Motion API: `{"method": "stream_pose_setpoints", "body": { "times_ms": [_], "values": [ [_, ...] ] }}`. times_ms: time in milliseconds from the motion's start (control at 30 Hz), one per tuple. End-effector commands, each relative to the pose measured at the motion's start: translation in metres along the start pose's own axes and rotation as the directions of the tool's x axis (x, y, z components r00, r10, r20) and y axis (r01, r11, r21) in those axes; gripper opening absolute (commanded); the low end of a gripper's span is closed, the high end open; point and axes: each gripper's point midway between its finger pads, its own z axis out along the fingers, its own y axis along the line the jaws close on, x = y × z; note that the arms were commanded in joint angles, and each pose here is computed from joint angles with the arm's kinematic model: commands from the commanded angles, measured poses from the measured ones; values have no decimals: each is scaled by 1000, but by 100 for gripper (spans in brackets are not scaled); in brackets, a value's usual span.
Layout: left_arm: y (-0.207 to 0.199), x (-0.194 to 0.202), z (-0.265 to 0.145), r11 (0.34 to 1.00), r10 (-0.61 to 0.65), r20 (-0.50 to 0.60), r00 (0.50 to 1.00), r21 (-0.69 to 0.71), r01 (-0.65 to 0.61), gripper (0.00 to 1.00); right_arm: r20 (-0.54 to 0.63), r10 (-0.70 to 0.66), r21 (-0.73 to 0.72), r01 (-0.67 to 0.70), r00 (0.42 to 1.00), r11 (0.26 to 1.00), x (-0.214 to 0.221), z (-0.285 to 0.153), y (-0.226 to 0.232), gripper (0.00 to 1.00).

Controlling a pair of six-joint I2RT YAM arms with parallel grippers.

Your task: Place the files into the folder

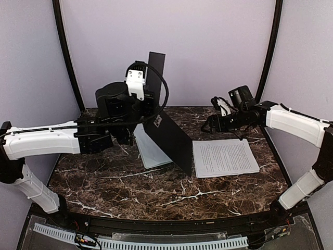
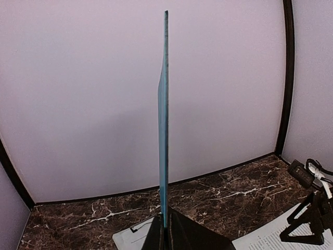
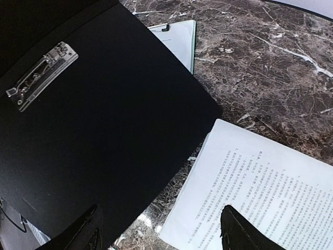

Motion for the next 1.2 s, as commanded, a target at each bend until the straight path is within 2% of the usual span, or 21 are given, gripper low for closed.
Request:
{"method": "stream_pose_setpoints", "body": {
  "times_ms": [0,133,267,467,600,700,800,900,1000,1067,1133,1167],
  "values": [
    [53,-32,-17,959,-251,137,958,-103,266,1,-42,53,-99,-57,998,993,21,5,10,76],
    [73,-12,-28,924,-329,158,931,-150,352,1,-86,138,-243,-155,987,958,45,19,33,79],
    [89,3,-38,883,-409,180,894,-170,438,1,-136,186,-305,-219,973,927,65,36,51,81],
    [100,21,-48,887,-401,159,902,-177,426,1,-204,193,-314,-250,960,916,85,55,60,81],
    [88,13,-52,924,-377,97,921,-27,381,1,-171,159,-271,-202,972,941,76,51,56,81],
    [75,-4,-56,921,-376,62,925,140,365,1,-133,133,-219,-160,982,962,63,42,50,81],
    [73,-18,-63,906,-372,31,928,231,356,1,-92,119,-190,-135,989,972,48,31,45,81],
    [62,-32,-72,849,-410,3,912,367,380,1,-50,132,-165,-138,990,977,34,18,32,81],
    [57,-37,-74,809,-433,-50,900,419,412,1,-17,139,-143,-140,990,980,23,5,20,80],
    [48,-33,-72,776,-439,-108,892,455,437,1,1,137,-124,-135,991,983,17,-2,14,80],
    [35,-23,-70,706,-450,-203,870,515,486,1,6,132,-109,-130,991,985,14,-7,9,80],
    [31,-17,-65,671,-475,-253,843,516,533,1,8,130,-103,-129,991,986,14,-8,7,80]
  ]
}}
